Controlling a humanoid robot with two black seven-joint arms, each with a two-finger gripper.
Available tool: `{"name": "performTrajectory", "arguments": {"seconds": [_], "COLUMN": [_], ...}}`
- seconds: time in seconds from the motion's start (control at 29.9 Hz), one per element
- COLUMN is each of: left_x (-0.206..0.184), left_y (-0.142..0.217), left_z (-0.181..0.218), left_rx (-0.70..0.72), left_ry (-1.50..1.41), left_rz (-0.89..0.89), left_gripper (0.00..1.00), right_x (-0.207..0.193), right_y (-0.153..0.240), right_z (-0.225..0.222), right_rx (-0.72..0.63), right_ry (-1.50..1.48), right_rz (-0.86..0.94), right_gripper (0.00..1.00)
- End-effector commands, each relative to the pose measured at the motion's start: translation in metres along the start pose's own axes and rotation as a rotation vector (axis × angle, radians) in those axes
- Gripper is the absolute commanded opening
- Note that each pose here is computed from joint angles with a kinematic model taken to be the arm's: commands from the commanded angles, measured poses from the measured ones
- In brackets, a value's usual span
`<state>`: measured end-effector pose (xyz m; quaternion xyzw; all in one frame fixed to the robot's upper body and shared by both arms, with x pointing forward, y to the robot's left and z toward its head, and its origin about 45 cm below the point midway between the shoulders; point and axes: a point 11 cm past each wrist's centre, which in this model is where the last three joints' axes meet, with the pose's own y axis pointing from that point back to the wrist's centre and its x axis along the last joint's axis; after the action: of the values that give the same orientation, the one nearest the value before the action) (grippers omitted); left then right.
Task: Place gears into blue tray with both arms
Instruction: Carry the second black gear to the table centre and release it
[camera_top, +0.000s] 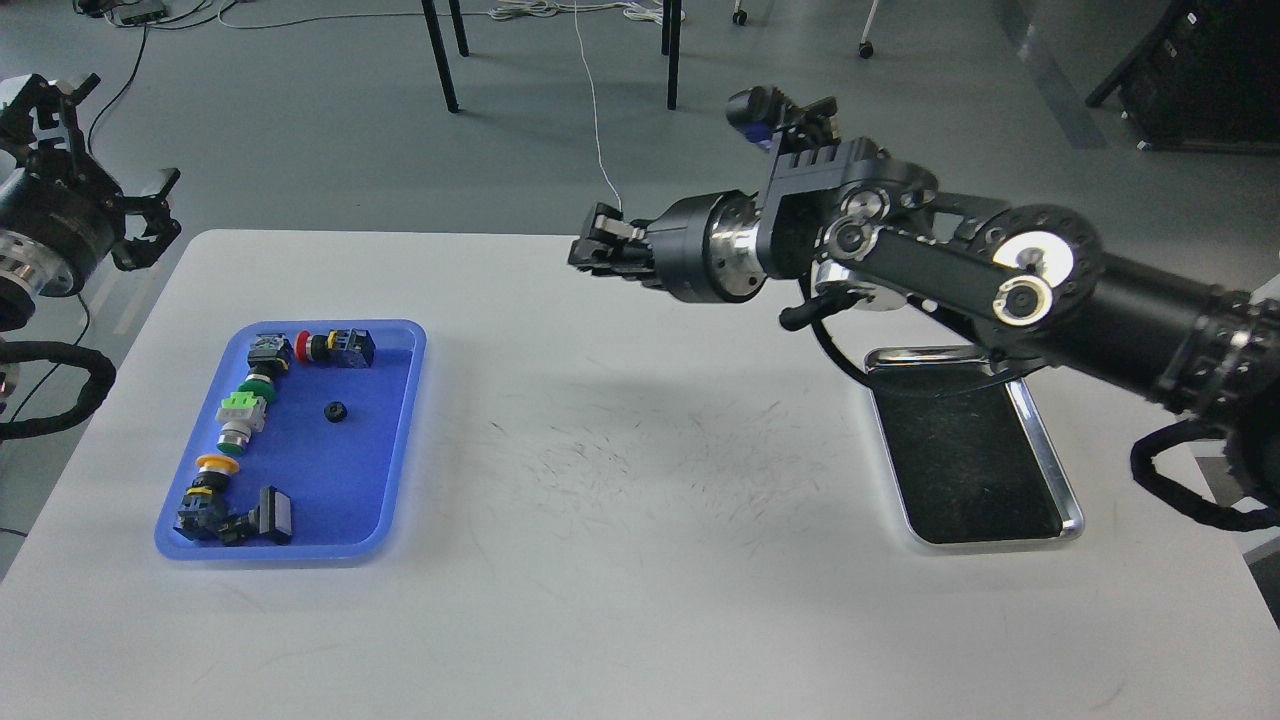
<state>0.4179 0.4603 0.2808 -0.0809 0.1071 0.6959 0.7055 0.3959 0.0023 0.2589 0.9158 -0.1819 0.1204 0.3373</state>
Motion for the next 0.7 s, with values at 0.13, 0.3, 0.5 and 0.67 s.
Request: {"name": "performTrajectory", "arguments": {"seconds": [0.13, 0.3, 0.5, 0.67], "left_x": [0.008, 0.008, 0.008, 0.009], "left_y": [0.000, 0.000, 0.000, 0.000], "left_z": [0.001, 0.001, 0.001, 0.002], "left_rx": [-0.002, 0.000, -0.002, -0.002], "left_ry": [-0.003, -0.004, -0.004, -0.006], "left_rz": [0.023, 0.025, 0.026, 0.026], "left_gripper": [0.98, 0.98, 0.98, 0.98], "right_x": [-0.031, -0.053, -0.083, -0.086], "right_y": [-0.023, -0.026, -0.030, -0.030], "right_z": [0.105, 0.125, 0.122, 0.121], "right_rx": [-0.124, -0.135, -0.106, -0.100], "right_ry": [-0.242, -0.300, -0.309, -0.311], "right_rz": [-0.003, -0.033, -0.098, -0.106], "right_gripper": [0.02, 0.02, 0.03, 0.08]}}
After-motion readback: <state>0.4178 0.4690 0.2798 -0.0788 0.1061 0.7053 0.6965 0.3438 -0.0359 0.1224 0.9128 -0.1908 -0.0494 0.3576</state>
